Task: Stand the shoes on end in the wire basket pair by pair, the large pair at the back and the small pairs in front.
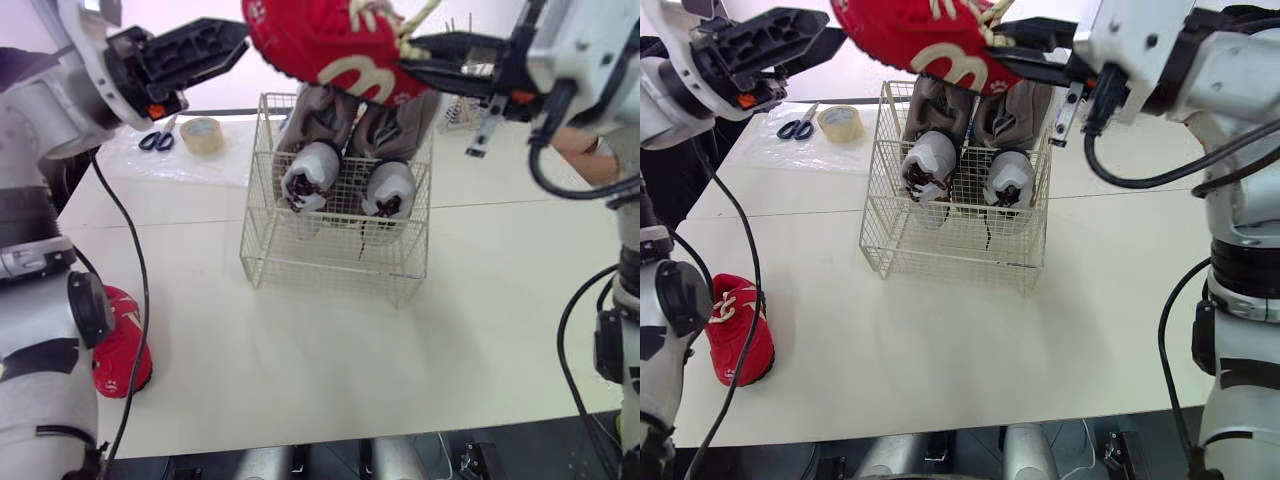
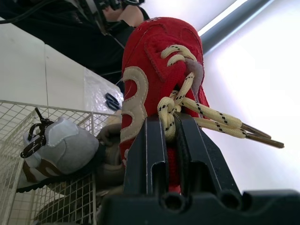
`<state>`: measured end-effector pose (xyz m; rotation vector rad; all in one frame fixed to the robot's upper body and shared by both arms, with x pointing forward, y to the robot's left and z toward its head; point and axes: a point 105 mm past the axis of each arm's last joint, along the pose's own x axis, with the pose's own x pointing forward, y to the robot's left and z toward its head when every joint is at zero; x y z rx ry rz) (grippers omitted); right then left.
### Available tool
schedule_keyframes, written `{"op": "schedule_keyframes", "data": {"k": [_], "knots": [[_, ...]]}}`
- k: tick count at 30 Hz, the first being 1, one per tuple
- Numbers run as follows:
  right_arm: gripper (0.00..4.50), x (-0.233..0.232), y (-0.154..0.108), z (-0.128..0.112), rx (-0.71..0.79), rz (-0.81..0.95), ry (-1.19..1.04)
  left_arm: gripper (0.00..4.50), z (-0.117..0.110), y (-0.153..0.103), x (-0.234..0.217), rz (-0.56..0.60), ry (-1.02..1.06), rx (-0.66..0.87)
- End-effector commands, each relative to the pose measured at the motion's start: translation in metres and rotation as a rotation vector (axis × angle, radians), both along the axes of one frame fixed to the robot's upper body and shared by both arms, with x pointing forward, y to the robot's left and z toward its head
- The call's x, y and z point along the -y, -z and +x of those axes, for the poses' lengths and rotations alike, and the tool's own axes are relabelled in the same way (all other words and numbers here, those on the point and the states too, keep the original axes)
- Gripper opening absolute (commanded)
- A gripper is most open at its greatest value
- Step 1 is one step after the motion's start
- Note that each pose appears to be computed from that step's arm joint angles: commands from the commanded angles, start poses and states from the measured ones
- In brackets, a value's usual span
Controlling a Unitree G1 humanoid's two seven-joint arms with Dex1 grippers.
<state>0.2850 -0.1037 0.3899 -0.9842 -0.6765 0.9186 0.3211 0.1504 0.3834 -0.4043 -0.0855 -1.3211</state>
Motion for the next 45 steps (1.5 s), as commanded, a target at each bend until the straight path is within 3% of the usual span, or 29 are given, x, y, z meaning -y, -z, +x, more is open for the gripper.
{"op": "schedule_keyframes", "data": {"k": [1,7,10,16,18,21,25,30,31,34,39,45], "knots": [[0.05,-0.006,-0.002,-0.007,0.117,-0.083,-0.015,4.50,-0.012,-0.022,-0.004,-0.042,0.020,0.041],[0.05,-0.013,0.006,-0.005,0.151,-0.141,-0.043,4.50,-0.009,-0.013,0.000,-0.010,0.021,-0.002],[0.00,-0.015,0.004,-0.005,0.160,-0.141,-0.052,3.59,-0.010,-0.004,0.003,0.026,0.029,-0.013],[0.00,-0.015,0.001,-0.006,0.169,-0.142,-0.059,0.68,-0.013,0.015,0.008,0.099,0.039,-0.031],[0.00,-0.014,-0.001,-0.006,0.154,-0.127,-0.059,0.22,-0.011,0.017,0.008,0.092,0.031,-0.032],[0.00,-0.007,-0.003,-0.006,0.024,-0.039,-0.076,0.22,-0.008,0.014,0.003,0.052,0.007,-0.035],[1.60,0.012,-0.003,-0.012,-0.312,0.168,-0.136,0.22,-0.005,0.010,-0.008,-0.077,-0.026,-0.060],[4.28,0.036,0.001,-0.022,-0.622,0.393,-0.220,0.22,-0.006,0.008,-0.020,-0.220,-0.077,-0.055],[4.45,0.044,0.003,-0.020,-0.686,0.472,-0.237,0.22,-0.008,0.008,-0.020,-0.249,-0.088,-0.043],[4.45,0.054,0.024,-0.012,-0.860,0.650,-0.282,0.22,-0.013,0.006,-0.018,-0.331,-0.099,-0.015],[4.45,0.021,0.052,-0.004,-1.011,0.843,-0.426,0.22,-0.019,0.005,-0.001,-0.434,-0.069,-0.006],[4.45,-0.010,0.035,-0.001,-0.993,0.943,-0.584,0.22,-0.022,0.006,0.015,-0.479,-0.031,-0.029]]}}
